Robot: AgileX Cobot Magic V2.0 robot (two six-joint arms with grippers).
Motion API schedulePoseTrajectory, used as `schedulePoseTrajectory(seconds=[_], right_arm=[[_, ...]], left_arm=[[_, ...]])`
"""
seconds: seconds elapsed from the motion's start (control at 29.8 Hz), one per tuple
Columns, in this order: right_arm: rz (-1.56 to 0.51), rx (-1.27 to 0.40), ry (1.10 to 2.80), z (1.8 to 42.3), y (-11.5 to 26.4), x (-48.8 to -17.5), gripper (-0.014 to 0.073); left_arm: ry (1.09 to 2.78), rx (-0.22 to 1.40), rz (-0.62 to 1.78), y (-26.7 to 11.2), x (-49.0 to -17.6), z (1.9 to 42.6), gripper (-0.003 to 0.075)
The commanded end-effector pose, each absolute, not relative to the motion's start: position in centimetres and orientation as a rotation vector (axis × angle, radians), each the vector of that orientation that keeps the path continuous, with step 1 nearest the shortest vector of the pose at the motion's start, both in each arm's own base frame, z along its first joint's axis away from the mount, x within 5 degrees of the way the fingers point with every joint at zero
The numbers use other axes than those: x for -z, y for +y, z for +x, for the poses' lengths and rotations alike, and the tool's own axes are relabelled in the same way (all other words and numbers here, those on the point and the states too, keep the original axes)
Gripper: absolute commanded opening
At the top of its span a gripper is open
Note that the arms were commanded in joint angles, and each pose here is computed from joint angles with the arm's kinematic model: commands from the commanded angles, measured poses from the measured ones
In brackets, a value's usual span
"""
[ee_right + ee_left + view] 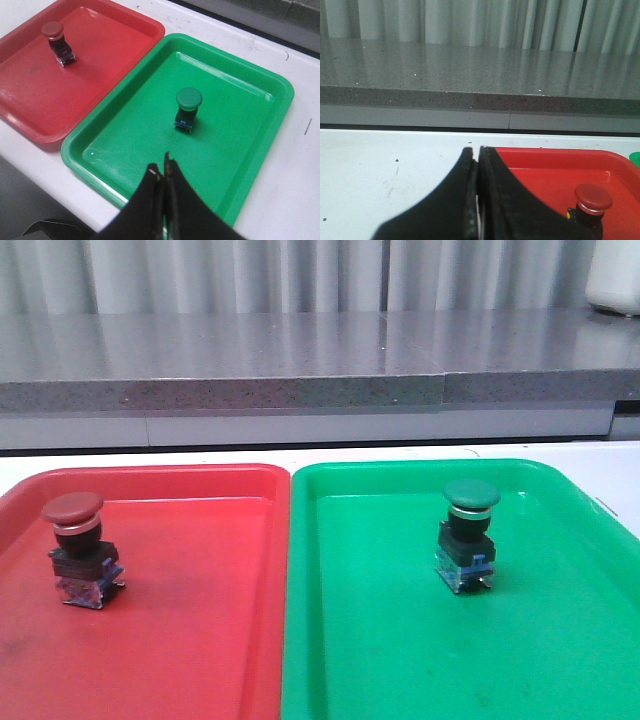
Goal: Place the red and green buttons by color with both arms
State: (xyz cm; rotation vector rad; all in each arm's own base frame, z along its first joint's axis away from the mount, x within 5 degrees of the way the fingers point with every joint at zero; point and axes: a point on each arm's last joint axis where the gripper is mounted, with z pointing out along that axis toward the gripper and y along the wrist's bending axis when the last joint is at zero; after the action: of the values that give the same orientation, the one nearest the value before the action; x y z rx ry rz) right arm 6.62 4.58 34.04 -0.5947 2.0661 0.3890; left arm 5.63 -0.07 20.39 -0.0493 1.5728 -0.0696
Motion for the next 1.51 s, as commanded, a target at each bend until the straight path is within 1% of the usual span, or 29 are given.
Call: schedulePoseTrajectory(seconds=[0.0, 1.31, 1.41, 1.48], right_arm=[[-0.575, -0.394, 1.989, 6.9, 4.7, -35.2, -0.0108], [-0.572, -0.395, 1.981, 6.8, 4.6, -35.1, -0.0108], [-0.552, -0.354, 1.947, 6.4, 4.1, -34.7, -0.0108], [-0.504, -0.325, 1.916, 6.3, 3.6, -34.2, -0.0108]], left_arm=[[1.488, 0.075, -0.053, -0.1, -20.5, 5.6, -0.002], [1.467, 0.077, -0.051, -0.1, -20.7, 5.5, -0.002], [1.467, 0.077, -0.051, -0.1, -20.7, 5.5, -0.002], [1.467, 0.077, -0.051, -0.1, -20.7, 5.5, -0.002]])
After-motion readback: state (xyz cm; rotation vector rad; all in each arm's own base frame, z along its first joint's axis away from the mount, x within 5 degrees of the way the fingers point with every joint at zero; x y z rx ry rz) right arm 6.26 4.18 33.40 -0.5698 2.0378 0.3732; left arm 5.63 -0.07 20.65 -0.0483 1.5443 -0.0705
